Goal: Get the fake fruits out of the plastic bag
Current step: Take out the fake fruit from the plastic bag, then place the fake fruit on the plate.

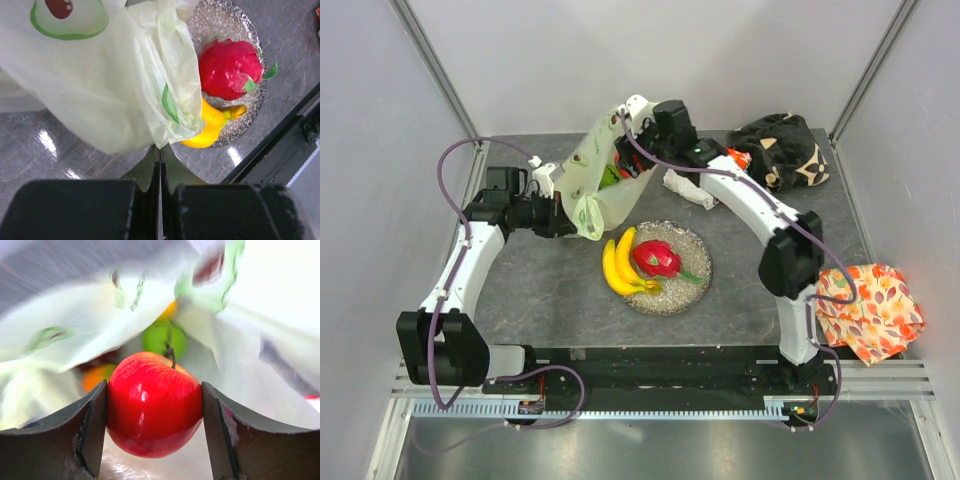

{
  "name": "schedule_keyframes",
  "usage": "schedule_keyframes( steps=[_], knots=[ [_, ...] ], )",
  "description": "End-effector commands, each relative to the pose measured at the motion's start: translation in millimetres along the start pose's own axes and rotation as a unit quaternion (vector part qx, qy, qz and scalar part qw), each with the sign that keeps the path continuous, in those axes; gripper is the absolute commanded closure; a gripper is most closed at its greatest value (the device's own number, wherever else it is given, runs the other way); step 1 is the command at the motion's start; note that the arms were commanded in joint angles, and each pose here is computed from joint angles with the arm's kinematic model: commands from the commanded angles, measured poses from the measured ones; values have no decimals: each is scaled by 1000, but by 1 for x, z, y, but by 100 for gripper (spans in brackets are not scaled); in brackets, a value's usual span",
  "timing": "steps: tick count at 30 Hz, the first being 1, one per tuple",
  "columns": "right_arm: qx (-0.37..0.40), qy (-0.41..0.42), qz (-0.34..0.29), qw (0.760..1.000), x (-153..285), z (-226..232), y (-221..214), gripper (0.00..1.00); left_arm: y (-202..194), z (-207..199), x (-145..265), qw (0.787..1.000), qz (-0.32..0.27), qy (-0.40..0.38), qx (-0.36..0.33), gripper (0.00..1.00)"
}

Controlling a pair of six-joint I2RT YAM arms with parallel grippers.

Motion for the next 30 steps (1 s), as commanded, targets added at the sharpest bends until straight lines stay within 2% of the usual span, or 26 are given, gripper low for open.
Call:
schedule_keyframes(
  steps=[1, 6, 12, 15, 17, 20, 23, 25, 30],
  knots=[
    [-28, 77, -83, 993, 62, 25, 52, 70, 30, -10, 6, 998, -45, -16, -26, 98],
    [-62, 149, -94, 982, 90, 48, 45, 70, 35, -13, 6, 998, -58, -20, -19, 98],
    [-116, 145, -116, 976, 79, 48, 44, 72, 44, -13, 6, 997, -67, -21, -16, 98],
    [-107, 150, -146, 972, 91, 37, 70, 73, 52, -15, 3, 997, -67, -30, -9, 99],
    [-92, 140, -174, 970, 118, 19, 95, 72, 58, -16, 2, 997, -70, -35, 0, 98],
    [-47, 140, -171, 974, 159, 14, 102, 73, 70, -20, 0, 996, -79, -49, 14, 98],
    [-3, 163, -130, 978, 193, 35, 75, 73, 79, -21, -3, 995, -86, -54, 24, 98],
    [7, 176, -87, 981, 207, 52, 39, 73, 89, -24, -4, 993, -92, -64, 33, 98],
    [31, 163, -2, 986, 214, 67, -40, 74, 112, -36, -5, 988, -101, -109, 48, 98]
  ],
)
Point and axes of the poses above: each gripper's point midway between its finger pads, its own x axis back along the fingers, its own z axis along the line the jaws close on, y = z × x, the point moved 2 cm from there along x, back along the fingers, and after that the axes turned 8 degrees about x, right-handed, at the moved point
